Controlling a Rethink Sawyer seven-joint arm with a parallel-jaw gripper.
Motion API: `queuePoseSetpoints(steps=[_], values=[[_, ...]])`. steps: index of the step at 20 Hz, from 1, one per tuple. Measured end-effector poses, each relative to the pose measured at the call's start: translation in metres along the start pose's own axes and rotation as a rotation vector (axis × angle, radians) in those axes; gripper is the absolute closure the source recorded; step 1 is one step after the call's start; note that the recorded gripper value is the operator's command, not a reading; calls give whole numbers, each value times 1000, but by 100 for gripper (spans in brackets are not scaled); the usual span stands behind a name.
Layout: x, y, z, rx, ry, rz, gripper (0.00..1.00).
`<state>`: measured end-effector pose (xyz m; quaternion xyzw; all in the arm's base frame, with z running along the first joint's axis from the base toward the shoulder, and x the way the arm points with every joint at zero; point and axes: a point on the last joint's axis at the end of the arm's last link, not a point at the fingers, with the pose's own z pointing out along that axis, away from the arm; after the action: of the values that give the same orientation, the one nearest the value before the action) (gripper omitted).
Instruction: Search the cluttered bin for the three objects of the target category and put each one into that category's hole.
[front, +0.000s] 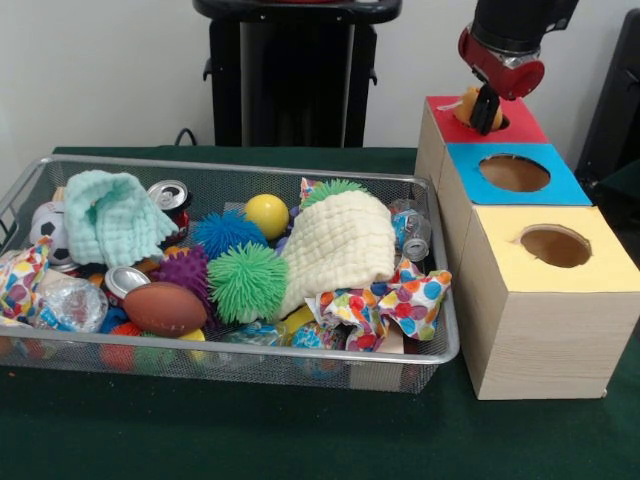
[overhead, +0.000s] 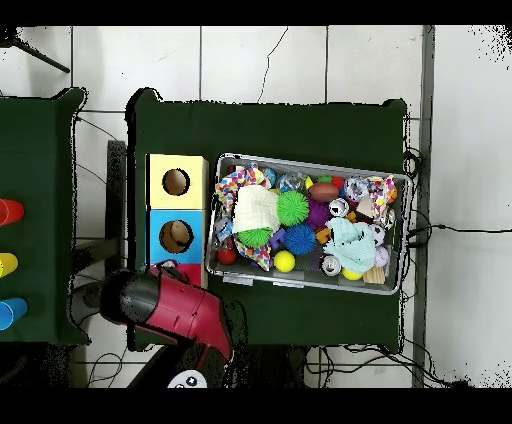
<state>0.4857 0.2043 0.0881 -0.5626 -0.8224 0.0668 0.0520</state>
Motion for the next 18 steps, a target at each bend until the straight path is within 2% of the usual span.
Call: queuePoseSetpoints(steps=[2, 6, 7, 9, 11, 14, 18], values=[[-1, 0, -1, -8, -2, 3, 100], [-3, -1, -7, -20, -31, -21, 100], [-5, 0, -15, -28, -57, -46, 100], [-7, 2, -22, -37, -76, -62, 100], [-15, 10, -41, -60, -109, -90, 100], [-21, 19, -58, -83, -125, -101, 100], [-34, 38, -93, -147, -141, -103, 100]])
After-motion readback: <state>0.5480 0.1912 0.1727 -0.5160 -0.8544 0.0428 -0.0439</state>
